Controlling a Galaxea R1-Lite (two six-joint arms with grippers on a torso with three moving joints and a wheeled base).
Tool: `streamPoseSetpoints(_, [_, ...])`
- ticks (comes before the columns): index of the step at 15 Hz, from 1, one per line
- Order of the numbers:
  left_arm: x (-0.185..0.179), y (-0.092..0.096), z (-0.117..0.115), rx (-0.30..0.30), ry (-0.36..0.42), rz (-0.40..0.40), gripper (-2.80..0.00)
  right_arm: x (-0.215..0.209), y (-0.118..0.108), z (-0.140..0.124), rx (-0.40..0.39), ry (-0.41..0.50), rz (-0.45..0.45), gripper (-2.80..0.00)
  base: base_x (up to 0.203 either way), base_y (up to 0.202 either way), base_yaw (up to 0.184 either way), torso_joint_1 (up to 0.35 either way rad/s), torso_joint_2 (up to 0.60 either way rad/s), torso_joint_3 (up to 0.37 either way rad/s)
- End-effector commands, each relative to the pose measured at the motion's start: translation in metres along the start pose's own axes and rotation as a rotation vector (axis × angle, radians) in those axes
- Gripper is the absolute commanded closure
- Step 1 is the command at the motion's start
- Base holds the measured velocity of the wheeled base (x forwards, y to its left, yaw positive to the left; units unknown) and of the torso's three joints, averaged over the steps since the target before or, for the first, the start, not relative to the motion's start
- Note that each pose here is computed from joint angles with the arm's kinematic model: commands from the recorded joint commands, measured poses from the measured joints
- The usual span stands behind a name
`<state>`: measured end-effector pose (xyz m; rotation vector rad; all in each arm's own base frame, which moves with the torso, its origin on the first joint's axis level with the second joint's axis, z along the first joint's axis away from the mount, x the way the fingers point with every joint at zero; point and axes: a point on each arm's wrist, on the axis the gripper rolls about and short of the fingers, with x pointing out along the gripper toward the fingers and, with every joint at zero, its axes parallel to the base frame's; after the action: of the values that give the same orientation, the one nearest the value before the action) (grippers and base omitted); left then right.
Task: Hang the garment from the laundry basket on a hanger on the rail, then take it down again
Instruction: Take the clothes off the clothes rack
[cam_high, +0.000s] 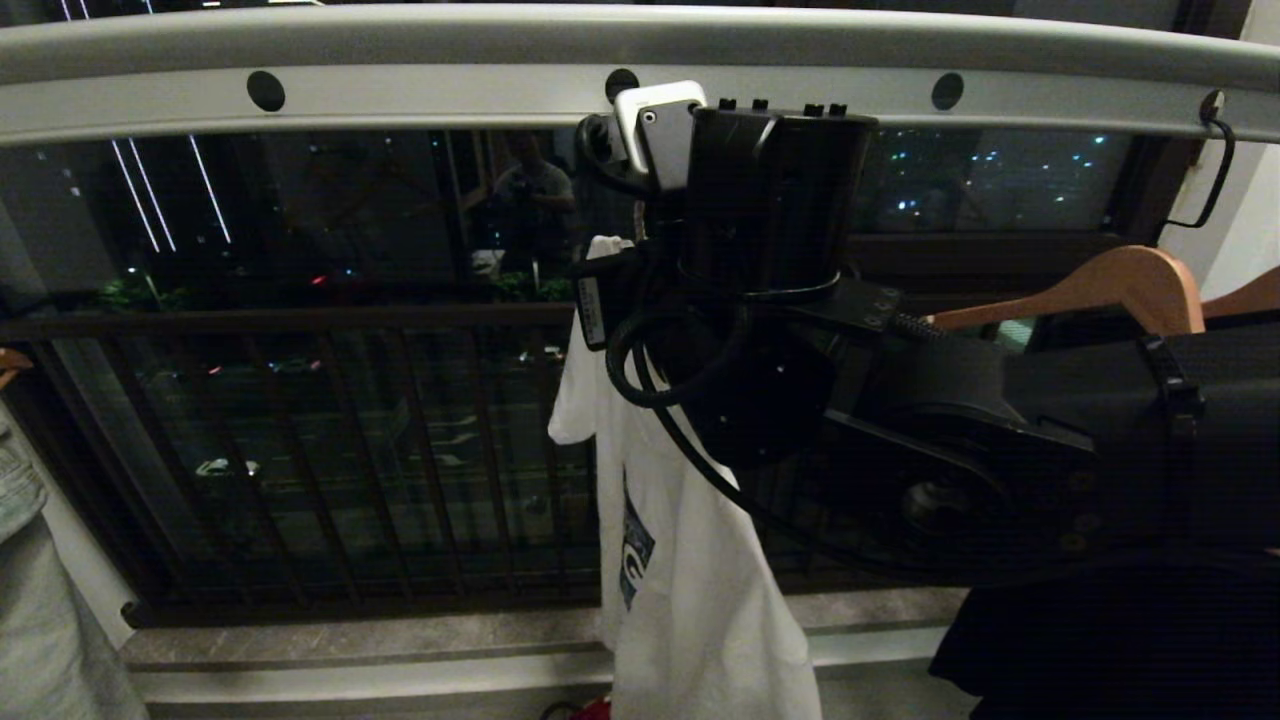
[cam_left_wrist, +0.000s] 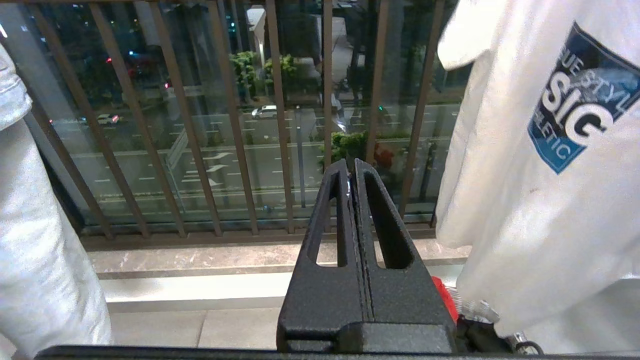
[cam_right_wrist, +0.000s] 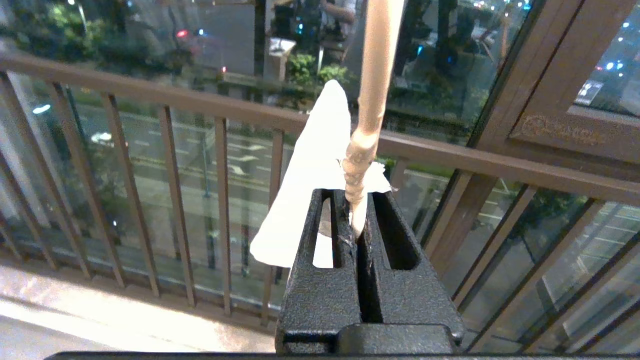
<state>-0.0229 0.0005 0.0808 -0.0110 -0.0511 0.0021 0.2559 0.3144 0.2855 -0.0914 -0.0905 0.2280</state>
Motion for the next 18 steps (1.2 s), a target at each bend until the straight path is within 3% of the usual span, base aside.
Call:
streamPoseSetpoints(1, [0.001, 0.000, -0.004, 0.000, 0.014, 0.001, 0.00, -0.001, 0.002, -0.002, -0.003, 0.002, -0.003, 0.00, 0.000, 0.000, 0.000, 0.000, 0.00, 0.000])
streamPoseSetpoints(18, [0.001, 0.000, -0.004, 0.000, 0.015, 0.001, 0.00, -0.034, -0.015, 0.043, 0.050, -0.086, 0.001, 0.00, 0.000, 0.000, 0.000, 0.000, 0.00, 0.000])
